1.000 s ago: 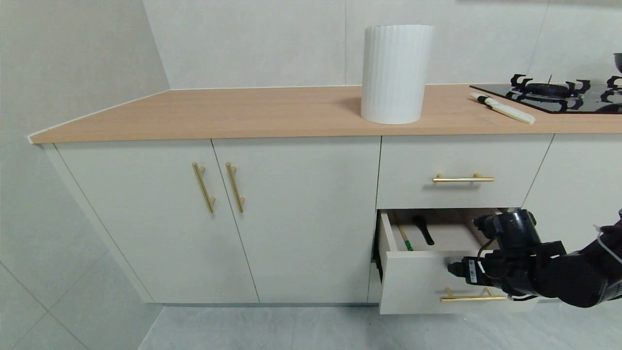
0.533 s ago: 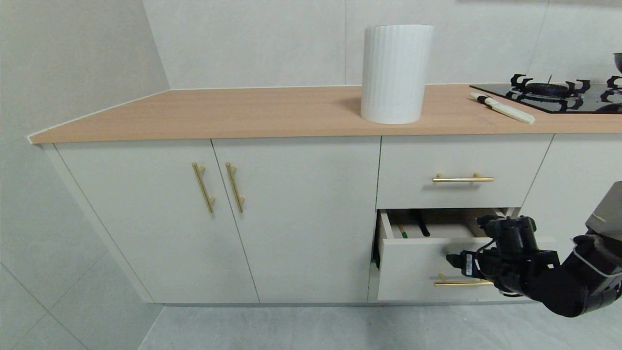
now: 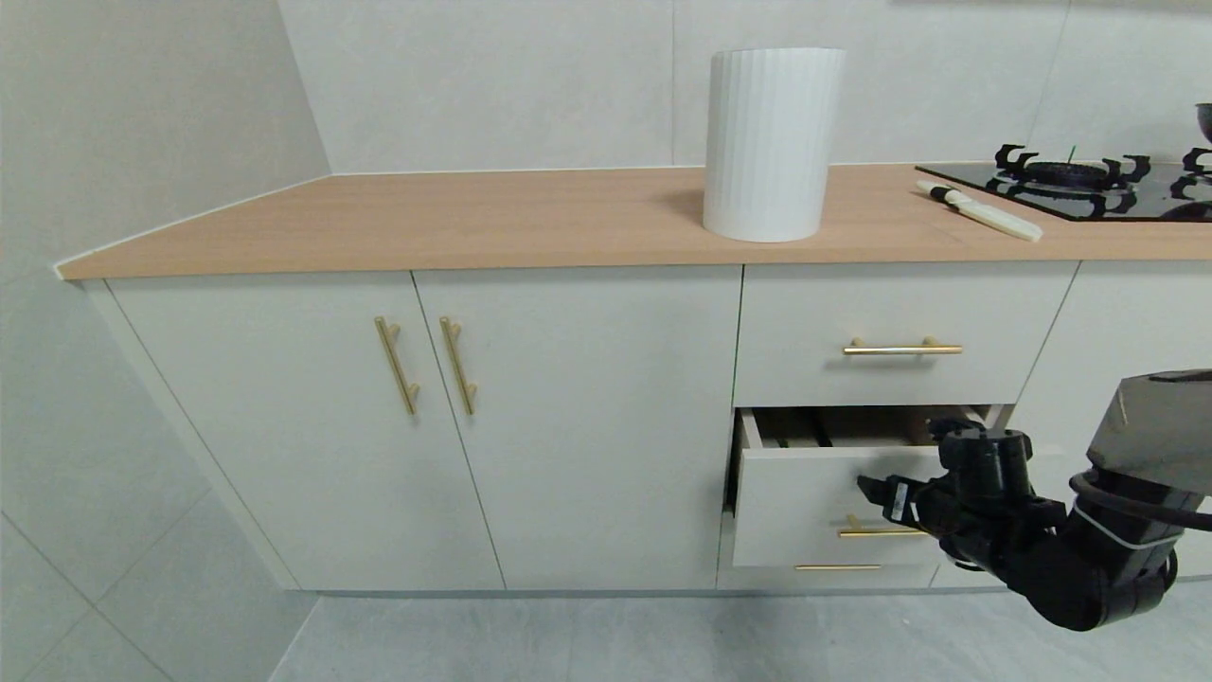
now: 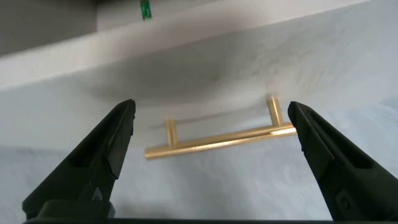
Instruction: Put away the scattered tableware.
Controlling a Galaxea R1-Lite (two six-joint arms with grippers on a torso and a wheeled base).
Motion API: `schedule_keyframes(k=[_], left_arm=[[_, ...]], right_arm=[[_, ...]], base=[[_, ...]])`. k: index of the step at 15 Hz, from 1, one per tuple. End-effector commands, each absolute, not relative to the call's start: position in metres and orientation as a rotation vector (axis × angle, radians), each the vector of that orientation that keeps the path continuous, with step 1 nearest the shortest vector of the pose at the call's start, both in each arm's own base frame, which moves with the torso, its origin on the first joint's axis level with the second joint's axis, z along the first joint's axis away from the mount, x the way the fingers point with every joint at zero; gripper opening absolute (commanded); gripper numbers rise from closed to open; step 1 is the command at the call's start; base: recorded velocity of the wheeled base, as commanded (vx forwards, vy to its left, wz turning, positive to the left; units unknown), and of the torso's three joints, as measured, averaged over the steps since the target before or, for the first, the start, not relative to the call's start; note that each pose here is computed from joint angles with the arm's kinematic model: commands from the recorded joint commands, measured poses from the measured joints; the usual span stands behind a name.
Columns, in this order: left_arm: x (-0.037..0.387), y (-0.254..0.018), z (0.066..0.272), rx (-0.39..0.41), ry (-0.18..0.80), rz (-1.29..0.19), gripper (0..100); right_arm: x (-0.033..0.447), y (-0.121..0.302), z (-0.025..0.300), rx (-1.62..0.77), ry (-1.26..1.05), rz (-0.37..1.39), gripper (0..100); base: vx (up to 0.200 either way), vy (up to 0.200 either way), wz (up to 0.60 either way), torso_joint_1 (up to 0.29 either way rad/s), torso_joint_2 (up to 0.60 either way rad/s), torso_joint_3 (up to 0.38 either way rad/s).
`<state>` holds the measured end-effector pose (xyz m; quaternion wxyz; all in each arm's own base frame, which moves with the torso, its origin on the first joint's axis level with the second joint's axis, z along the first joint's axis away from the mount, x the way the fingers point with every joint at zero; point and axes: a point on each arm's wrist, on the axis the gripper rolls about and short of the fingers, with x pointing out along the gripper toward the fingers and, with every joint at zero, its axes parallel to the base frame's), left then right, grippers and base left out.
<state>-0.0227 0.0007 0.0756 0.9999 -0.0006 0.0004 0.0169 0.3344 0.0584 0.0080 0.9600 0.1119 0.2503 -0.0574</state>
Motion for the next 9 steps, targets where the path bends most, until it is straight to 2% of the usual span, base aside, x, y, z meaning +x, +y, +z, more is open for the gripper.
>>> schedule_keyframes(k=[1, 9], left_arm=[[-0.023, 0.001, 0.076, -0.002, 0.000, 0.035, 100], [-0.023, 0.001, 0.076, -0.002, 0.000, 0.035, 100]], right_arm=[[0.337, 0.058, -0.003, 0.227, 0.514, -0.119, 100], [0.361, 0.056, -0.011, 0.301, 0.423, -0.171, 100]], base=[[0.000, 0.000, 0.00, 0.000, 0.00, 0.000], [0.000, 0.000, 0.00, 0.000, 0.00, 0.000]])
